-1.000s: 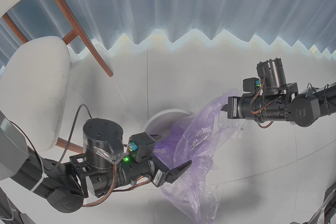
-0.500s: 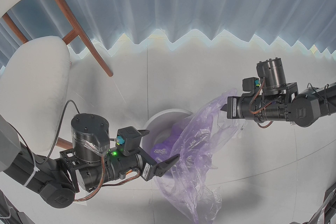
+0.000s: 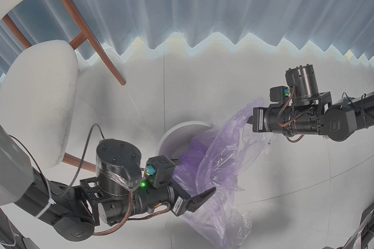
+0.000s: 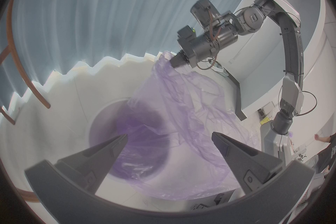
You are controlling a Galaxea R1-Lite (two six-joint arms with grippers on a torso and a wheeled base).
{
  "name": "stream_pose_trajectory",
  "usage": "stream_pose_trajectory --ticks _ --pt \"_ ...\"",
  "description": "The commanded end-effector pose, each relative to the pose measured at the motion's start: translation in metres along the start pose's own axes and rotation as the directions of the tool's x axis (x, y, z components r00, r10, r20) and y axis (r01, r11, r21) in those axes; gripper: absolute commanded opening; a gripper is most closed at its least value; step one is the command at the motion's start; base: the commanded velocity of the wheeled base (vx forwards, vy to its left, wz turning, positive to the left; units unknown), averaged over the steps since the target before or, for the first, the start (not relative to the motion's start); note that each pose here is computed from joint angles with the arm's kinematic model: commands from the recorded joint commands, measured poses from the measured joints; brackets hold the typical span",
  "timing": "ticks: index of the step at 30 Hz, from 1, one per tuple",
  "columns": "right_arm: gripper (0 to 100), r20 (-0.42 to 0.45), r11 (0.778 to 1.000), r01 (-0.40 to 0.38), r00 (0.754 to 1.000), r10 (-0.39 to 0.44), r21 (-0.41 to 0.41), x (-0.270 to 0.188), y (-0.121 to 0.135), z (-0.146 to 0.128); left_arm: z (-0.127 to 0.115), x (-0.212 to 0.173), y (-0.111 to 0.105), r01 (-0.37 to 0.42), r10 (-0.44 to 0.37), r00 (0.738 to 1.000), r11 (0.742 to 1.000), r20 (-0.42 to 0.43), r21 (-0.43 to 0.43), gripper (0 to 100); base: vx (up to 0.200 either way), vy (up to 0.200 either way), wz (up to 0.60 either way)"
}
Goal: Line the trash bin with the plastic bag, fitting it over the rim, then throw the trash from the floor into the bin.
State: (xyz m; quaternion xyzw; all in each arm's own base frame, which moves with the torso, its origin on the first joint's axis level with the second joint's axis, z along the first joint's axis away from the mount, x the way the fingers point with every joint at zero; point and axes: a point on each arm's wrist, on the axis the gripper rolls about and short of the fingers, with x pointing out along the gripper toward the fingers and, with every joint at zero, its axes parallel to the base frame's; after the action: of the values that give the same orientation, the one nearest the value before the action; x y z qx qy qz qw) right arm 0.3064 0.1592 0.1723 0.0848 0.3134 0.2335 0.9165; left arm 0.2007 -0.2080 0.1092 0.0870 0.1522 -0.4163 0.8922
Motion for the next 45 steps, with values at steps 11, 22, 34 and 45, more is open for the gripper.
stream_pose_trajectory --ticks 11,22,34,45 --pt "0 0.012 1.000 0.000 1.000 0.000 0.002 -0.001 0.000 0.003 -0.015 0.025 -0.012 0.033 -0.032 0.997 0.999 -0.065 0.003 100 0.000 0.000 0.00" --pt "0 0.004 1.000 -0.001 1.000 0.001 0.002 0.002 -0.001 0.002 -0.010 0.035 -0.019 0.048 -0.048 0.998 0.999 -0.045 -0.008 100 0.000 0.000 0.00" --pt "0 0.031 1.000 -0.007 1.000 0.007 -0.003 0.004 0.000 0.004 -0.015 0.049 -0.056 0.085 -0.088 0.994 0.996 -0.066 -0.040 100 0.000 0.000 0.00" --pt "0 0.035 1.000 -0.006 0.999 0.006 -0.001 0.003 -0.001 0.005 -0.020 0.052 -0.053 0.071 -0.075 0.994 0.997 -0.083 -0.041 100 0.000 0.000 0.00"
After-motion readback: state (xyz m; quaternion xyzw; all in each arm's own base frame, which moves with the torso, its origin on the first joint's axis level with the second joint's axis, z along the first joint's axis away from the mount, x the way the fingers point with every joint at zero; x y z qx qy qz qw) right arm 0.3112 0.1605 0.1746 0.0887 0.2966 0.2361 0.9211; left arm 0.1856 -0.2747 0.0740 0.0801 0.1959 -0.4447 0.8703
